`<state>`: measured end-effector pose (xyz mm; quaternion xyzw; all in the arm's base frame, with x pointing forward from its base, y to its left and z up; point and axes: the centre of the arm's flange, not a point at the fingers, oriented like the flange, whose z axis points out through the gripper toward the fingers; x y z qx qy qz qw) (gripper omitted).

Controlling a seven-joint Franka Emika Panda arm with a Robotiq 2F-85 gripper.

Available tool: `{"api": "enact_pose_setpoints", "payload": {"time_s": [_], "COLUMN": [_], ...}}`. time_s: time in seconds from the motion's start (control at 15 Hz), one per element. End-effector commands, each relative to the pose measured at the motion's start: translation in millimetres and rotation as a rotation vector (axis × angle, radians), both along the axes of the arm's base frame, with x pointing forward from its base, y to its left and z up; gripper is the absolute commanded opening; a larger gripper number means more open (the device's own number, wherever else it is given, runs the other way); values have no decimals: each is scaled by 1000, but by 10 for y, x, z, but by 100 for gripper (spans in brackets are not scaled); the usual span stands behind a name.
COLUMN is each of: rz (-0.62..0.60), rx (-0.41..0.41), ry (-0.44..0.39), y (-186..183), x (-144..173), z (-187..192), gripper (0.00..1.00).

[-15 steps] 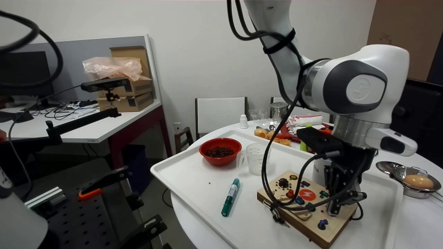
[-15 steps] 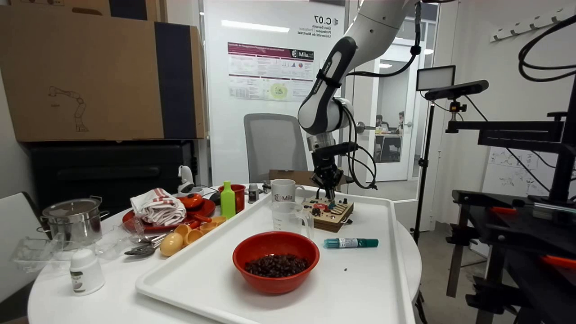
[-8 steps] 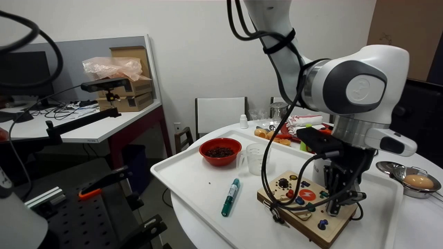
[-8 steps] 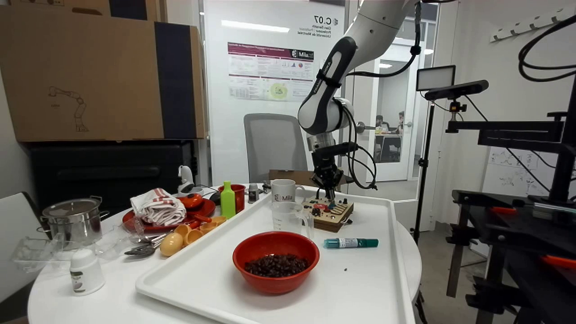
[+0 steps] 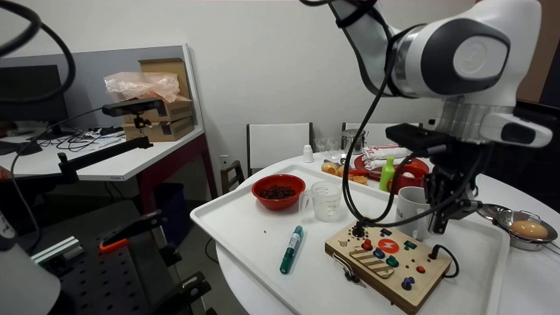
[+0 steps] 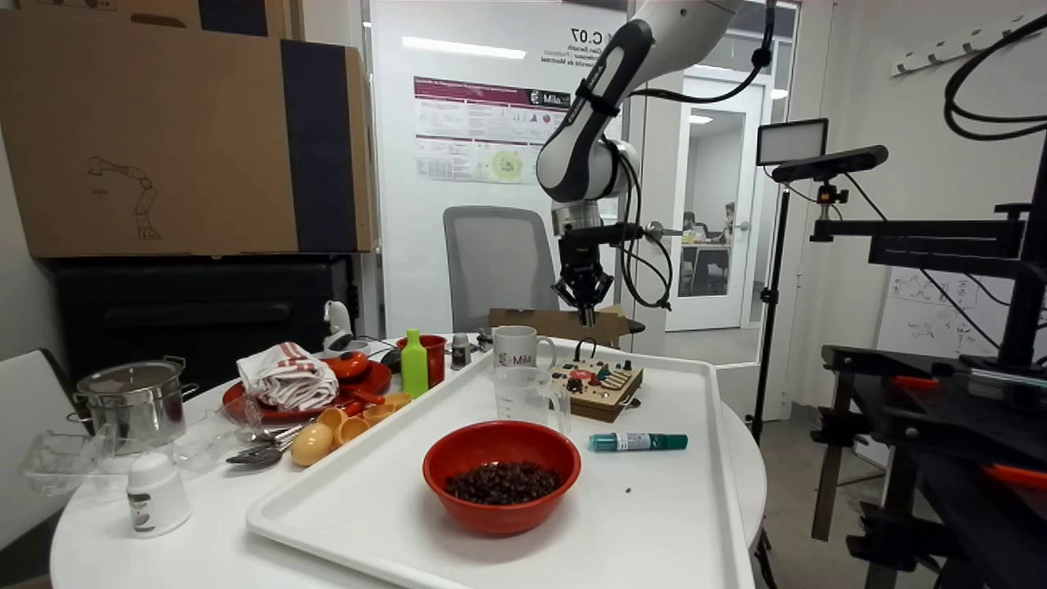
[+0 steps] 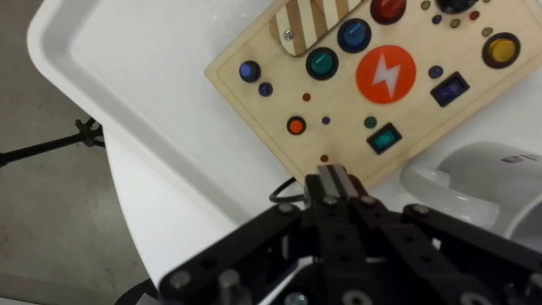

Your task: Press on the circuit on the table

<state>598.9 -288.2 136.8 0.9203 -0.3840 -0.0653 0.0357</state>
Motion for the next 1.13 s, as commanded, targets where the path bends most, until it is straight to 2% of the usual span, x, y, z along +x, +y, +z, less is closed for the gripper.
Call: {"api": "enact_pose_setpoints", "payload": {"time_s": [0.0, 0.13, 0.6, 0.67, 0.73, 0.8, 0.93, 1.07], "rz": [82, 223, 602, 635, 661, 596, 635, 647], "rx": [41, 69, 116, 125, 136, 117, 120, 122], "ry": [-11, -21, -88, -104, -126, -94, -110, -112], "y": [160, 268, 735, 794, 849, 744, 830, 844], "x": [-138, -155, -205, -201, -203, -33, -47, -71], "z": [562, 765, 1263, 1326, 1407, 1215, 1342, 1373], "gripper": [0, 0, 0, 0, 18, 3, 15, 19]}}
